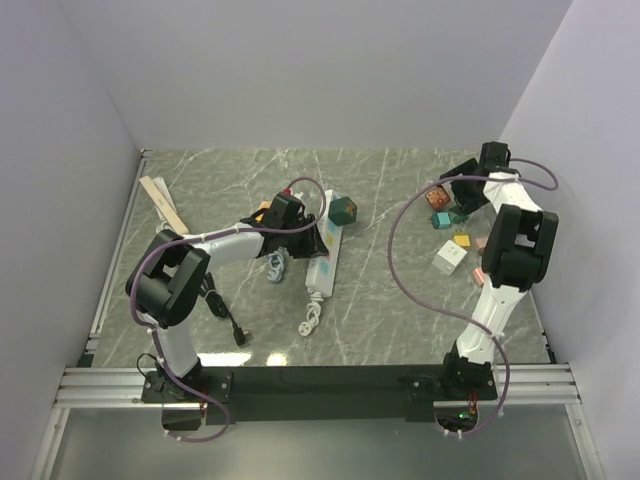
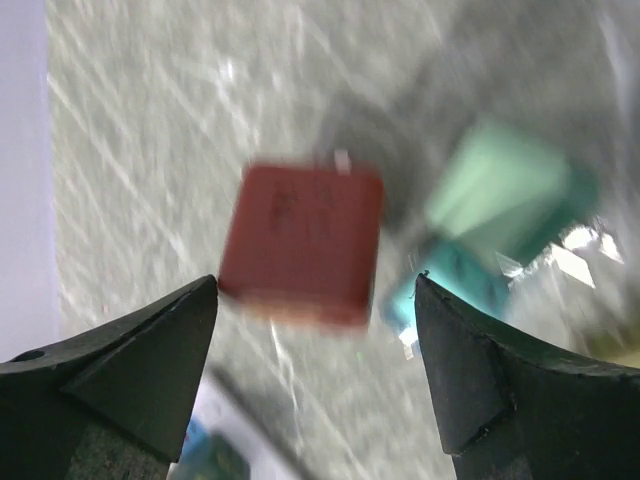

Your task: Pull the plug off the socket

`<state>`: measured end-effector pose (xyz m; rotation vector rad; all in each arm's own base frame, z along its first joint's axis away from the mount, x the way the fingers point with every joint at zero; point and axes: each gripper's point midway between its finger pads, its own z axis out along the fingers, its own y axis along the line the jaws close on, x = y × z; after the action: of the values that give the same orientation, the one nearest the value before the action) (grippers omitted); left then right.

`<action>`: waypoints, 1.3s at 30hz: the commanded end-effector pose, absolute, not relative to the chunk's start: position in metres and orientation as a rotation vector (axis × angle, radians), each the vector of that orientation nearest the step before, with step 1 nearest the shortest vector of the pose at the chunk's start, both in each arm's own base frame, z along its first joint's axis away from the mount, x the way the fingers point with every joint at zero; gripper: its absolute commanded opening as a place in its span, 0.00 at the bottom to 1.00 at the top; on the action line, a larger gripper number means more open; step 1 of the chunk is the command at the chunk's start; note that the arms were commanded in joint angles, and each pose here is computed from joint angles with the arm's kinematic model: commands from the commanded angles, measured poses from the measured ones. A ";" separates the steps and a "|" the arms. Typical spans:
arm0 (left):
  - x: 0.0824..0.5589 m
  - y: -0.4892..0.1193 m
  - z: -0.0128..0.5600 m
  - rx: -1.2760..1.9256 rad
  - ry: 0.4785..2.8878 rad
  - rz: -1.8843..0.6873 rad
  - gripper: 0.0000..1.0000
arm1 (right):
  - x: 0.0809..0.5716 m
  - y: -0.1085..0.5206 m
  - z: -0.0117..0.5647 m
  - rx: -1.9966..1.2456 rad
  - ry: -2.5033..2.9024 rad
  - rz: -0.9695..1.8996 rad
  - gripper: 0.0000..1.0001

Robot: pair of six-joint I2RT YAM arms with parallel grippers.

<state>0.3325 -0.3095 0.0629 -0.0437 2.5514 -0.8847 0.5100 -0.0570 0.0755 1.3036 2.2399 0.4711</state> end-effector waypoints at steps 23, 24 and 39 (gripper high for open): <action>0.327 -0.306 0.044 -0.041 2.617 -0.857 0.01 | 0.443 0.191 0.139 0.248 2.429 1.013 0.95; 0.326 -0.306 0.044 -0.036 2.618 -0.860 0.01 | 0.443 0.195 0.136 0.239 2.433 1.012 0.95; 0.320 -0.308 0.040 -0.021 2.630 -0.868 0.01 | 0.452 0.237 0.100 0.171 2.504 1.106 0.97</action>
<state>0.3336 -0.3147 0.0626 -0.0293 2.5505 -0.9241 0.4450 0.2252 0.0960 0.2262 2.5224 1.0698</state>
